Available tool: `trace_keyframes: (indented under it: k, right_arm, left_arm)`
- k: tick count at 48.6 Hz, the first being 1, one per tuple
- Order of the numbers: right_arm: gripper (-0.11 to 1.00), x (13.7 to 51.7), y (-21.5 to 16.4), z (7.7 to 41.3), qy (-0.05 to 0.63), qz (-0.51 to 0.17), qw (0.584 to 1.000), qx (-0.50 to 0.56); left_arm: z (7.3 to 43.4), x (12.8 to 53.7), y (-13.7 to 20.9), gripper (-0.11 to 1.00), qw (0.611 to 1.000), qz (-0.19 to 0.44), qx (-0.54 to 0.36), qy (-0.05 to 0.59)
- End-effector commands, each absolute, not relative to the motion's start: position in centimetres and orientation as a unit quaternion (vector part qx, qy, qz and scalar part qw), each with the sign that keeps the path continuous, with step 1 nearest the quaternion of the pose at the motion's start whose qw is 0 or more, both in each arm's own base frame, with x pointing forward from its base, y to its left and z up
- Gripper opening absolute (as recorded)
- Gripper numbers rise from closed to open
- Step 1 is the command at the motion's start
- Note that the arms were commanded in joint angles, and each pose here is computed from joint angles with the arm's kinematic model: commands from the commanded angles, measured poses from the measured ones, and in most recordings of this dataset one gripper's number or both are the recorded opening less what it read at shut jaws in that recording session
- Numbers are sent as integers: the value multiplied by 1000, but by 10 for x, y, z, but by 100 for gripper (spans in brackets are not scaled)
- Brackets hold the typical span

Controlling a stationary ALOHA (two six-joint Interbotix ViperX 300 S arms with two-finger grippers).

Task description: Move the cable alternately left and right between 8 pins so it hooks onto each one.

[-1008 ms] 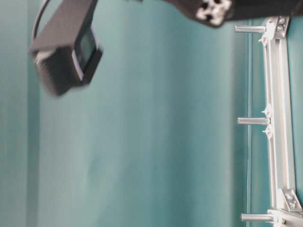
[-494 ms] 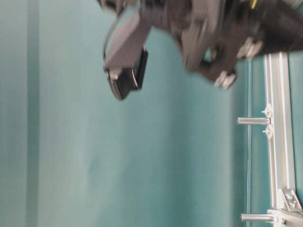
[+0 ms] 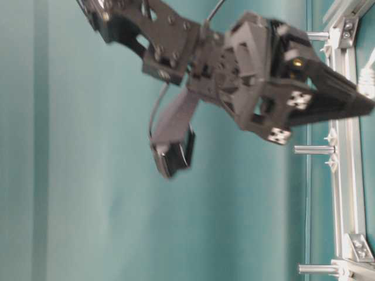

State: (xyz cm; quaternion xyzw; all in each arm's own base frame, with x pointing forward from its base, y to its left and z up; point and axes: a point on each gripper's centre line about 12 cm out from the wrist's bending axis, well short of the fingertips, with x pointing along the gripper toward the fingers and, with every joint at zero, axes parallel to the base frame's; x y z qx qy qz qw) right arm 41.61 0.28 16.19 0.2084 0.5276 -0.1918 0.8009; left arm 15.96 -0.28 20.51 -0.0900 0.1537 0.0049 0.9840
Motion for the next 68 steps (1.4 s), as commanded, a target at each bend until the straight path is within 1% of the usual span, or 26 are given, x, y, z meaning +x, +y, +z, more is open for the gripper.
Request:
trace_keyframes:
  k: [1, 10, 20, 31, 46, 54, 68]
  right_arm:
    - [13, 432, 6, 181, 525, -160, 814, 188]
    - [13, 460, 12, 193, 559, -92, 820, 82]
    - [13, 478, 32, 195, 578, -16, 815, -21]
    - [13, 482, 73, 194, 567, 73, 810, -132]
    - [13, 483, 120, 202, 529, 179, 783, -273]
    - [13, 494, 135, 205, 509, 203, 778, -306]
    - [13, 519, 163, 200, 486, 232, 780, -318]
  left_arm:
    - [208, 161, -2, 78, 985, 6, -90, 150]
    - [208, 161, -2, 78, 985, 6, -90, 150]
    - [208, 161, -2, 78, 985, 6, -90, 150]
    - [203, 160, -2, 78, 984, 6, -89, 157]
    - [197, 158, -2, 78, 983, 7, -86, 164]
    - [197, 158, -2, 78, 983, 7, -86, 163]
    - [199, 158, -2, 78, 983, 7, -84, 162]
